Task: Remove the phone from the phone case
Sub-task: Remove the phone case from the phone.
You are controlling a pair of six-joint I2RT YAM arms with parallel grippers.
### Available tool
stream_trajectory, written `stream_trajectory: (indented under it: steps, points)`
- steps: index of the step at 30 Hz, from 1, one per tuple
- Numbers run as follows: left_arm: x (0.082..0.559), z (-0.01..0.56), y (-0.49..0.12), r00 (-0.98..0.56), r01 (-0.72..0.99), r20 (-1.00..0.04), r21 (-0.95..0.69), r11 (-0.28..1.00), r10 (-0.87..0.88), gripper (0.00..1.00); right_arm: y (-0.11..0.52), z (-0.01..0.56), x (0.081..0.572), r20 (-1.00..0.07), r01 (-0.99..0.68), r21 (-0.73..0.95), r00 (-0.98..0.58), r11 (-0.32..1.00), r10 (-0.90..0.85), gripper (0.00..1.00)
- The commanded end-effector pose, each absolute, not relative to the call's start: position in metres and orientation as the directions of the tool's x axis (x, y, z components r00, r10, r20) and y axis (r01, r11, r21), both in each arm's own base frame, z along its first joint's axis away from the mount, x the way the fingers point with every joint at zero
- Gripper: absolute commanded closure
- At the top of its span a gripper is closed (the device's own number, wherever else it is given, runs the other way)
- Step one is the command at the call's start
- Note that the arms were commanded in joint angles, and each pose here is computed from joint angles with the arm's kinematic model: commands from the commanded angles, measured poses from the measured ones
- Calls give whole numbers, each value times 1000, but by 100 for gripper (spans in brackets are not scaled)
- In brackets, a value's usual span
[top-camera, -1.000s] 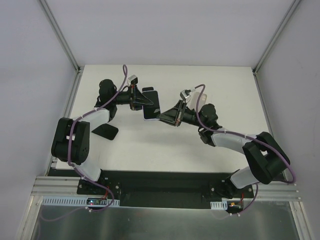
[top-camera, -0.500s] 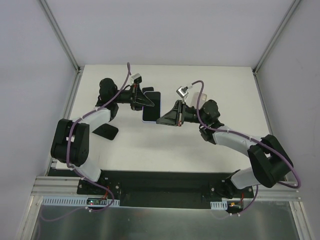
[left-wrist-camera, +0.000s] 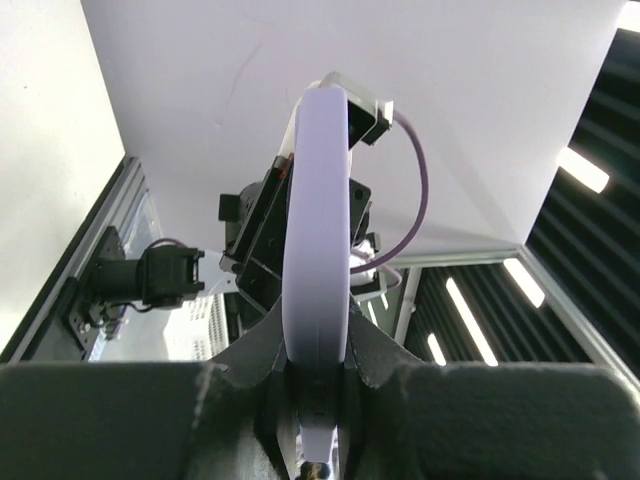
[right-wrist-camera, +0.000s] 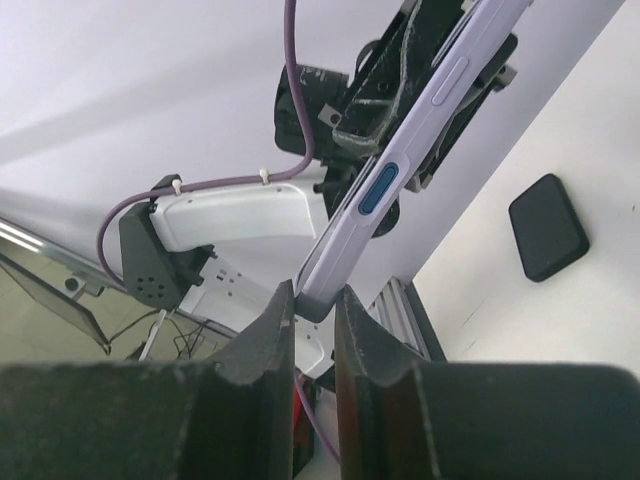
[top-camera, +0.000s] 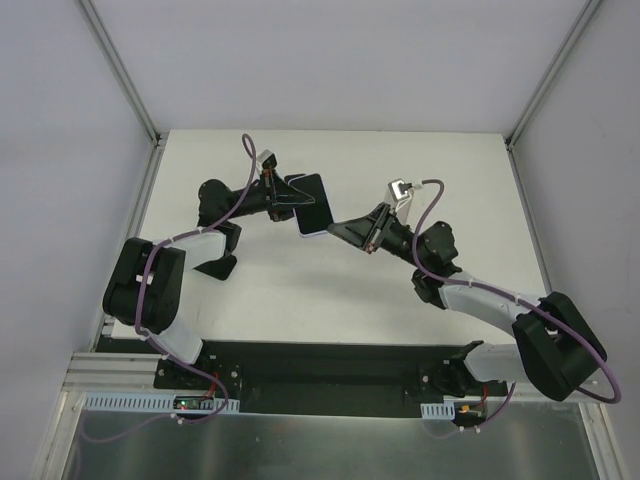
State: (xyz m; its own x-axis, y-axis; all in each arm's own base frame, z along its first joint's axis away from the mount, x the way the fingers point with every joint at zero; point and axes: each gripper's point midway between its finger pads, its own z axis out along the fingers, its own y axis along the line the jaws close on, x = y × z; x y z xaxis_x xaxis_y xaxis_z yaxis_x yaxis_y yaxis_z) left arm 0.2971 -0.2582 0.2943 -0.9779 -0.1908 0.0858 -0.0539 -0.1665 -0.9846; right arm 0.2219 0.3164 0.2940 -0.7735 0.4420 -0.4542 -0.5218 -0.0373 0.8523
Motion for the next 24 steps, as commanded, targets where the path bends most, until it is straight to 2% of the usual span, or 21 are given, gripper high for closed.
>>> stream_trajectory:
  steps: [1, 5, 13, 24]
  points:
    - [313, 336, -240, -939, 49, 67, -944, -325, -338, 100, 301, 350, 206, -575, -737, 668, -601, -106, 555, 99]
    - [307, 336, -241, -941, 30, 89, -939, -344, -325, 100, 299, 366, 202, -581, -782, 601, -569, -164, 582, 99]
    - [291, 356, -240, -950, -15, 154, -892, -452, -273, 100, 312, 402, 192, -666, -849, 474, -518, -232, 537, 99]
    - [276, 423, -230, -963, 68, 87, -839, -540, -257, 100, 324, 464, 180, -708, -840, 378, -533, -389, 464, 99]
